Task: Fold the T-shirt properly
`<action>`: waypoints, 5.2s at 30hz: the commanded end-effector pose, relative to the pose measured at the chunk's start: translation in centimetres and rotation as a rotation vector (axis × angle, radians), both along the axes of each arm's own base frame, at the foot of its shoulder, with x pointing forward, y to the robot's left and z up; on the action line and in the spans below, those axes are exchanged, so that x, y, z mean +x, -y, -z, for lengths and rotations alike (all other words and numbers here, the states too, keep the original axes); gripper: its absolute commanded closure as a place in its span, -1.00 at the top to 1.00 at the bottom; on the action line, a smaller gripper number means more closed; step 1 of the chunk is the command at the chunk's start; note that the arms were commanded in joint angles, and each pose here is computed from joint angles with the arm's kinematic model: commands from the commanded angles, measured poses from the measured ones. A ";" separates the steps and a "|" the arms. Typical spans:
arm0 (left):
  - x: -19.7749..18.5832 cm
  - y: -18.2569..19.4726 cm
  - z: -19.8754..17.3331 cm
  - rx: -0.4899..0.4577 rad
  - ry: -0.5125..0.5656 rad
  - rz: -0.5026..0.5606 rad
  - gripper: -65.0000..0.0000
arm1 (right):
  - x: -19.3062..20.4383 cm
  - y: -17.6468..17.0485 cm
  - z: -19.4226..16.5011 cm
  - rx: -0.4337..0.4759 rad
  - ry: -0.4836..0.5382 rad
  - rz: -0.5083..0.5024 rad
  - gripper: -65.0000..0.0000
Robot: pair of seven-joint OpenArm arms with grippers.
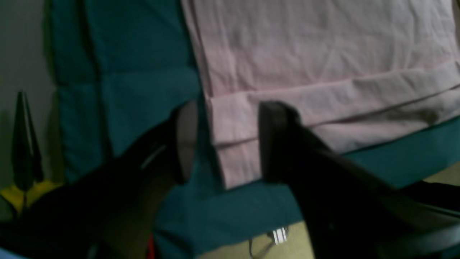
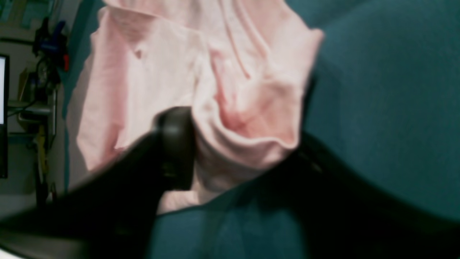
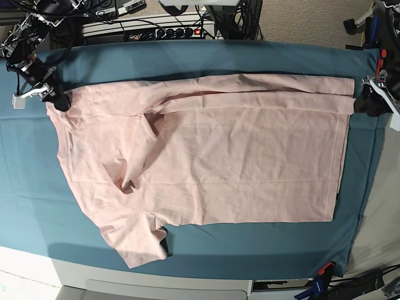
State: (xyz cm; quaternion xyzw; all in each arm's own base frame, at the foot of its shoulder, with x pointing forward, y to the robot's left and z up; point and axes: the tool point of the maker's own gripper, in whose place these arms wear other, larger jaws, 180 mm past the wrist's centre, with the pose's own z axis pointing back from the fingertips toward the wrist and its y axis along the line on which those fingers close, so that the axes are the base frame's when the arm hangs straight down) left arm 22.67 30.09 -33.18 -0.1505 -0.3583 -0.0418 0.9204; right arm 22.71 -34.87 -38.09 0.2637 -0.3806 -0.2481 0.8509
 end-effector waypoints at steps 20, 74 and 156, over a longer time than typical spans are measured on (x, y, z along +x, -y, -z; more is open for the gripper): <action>-3.8 -2.0 4.0 -0.237 -0.203 -0.131 -0.10 | 0.4 0.5 -1.0 -0.043 0.034 -0.029 -0.96; -5.2 2.9 5.6 -0.338 -0.259 0.004 -1.00 | -4.3 1.6 -1.2 -0.021 0.006 -0.032 -1.00; -7.6 -3.4 4.1 -0.159 -0.268 -0.053 -0.15 | -8.1 5.3 -1.4 -0.139 -0.135 -0.039 -0.39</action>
